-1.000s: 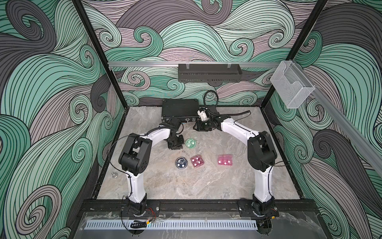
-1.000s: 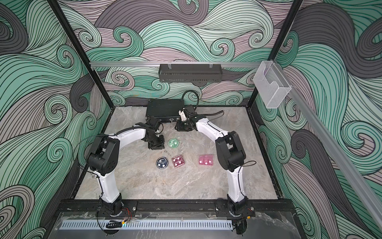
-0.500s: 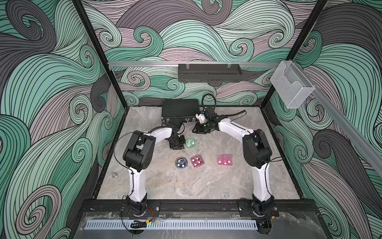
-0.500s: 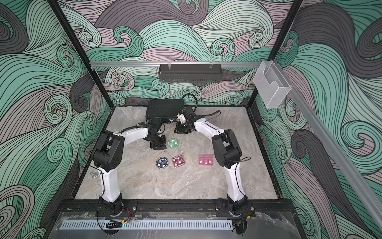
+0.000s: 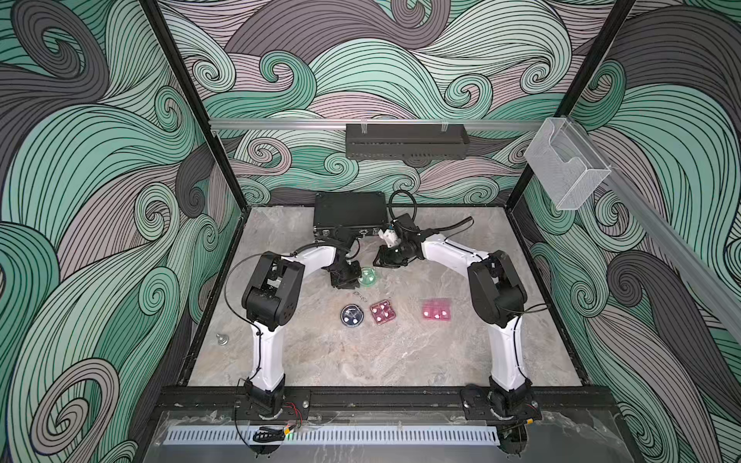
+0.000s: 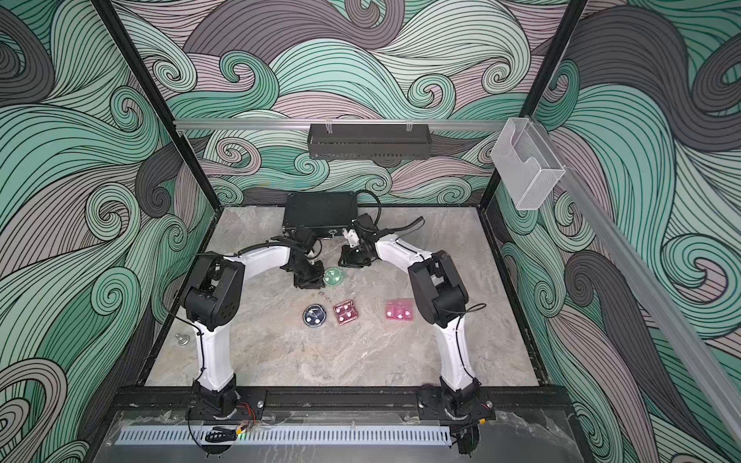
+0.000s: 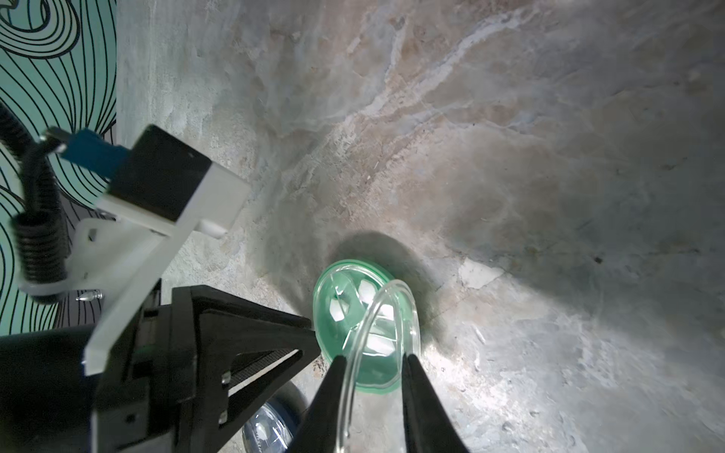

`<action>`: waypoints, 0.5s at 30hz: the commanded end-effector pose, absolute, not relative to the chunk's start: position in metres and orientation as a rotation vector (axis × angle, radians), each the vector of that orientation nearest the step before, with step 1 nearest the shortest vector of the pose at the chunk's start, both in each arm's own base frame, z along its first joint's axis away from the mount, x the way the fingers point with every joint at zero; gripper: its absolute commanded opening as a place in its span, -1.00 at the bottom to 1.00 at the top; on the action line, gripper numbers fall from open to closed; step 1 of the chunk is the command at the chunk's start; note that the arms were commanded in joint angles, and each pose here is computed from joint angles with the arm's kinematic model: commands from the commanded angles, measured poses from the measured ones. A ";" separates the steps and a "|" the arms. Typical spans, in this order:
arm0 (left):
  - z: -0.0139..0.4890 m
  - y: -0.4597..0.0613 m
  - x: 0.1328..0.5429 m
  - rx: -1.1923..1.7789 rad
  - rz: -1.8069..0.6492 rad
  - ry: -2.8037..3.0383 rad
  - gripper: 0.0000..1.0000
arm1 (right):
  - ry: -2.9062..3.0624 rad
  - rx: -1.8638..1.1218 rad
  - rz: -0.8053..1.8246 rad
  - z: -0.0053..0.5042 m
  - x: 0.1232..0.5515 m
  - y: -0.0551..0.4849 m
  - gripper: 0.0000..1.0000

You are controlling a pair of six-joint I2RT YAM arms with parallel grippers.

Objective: Close pillboxes
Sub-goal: Close the lid on the pillbox.

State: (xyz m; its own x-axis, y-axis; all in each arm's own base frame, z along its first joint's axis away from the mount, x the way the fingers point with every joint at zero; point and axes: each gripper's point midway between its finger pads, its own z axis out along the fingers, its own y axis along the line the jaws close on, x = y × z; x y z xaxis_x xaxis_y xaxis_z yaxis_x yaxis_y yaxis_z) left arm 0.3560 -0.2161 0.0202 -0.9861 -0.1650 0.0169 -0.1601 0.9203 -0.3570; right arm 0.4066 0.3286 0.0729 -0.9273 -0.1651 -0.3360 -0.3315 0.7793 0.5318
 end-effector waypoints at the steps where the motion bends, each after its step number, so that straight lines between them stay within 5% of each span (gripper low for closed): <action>1: 0.029 -0.226 0.363 -0.244 -0.598 3.045 -0.63 | 2.668 -0.401 0.889 0.091 0.400 0.332 -0.33; 6: 0.030 -0.221 0.363 -0.234 -0.563 3.042 -0.63 | 2.637 -0.395 0.842 0.103 0.403 0.326 -0.01; 15: 0.030 -0.210 0.368 -0.252 -0.510 3.048 -0.63 | 2.603 -0.375 0.826 0.117 0.410 0.320 -0.16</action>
State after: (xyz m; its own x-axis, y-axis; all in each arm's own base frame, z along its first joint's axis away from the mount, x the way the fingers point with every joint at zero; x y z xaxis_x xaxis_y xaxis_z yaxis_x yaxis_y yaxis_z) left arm 0.3598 -0.2149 0.0244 -0.9863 -0.1649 0.0030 -0.1558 0.9259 -0.3440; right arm 0.4071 0.3246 0.1076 -0.8986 -0.1468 -0.4135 -0.3613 0.7824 0.5073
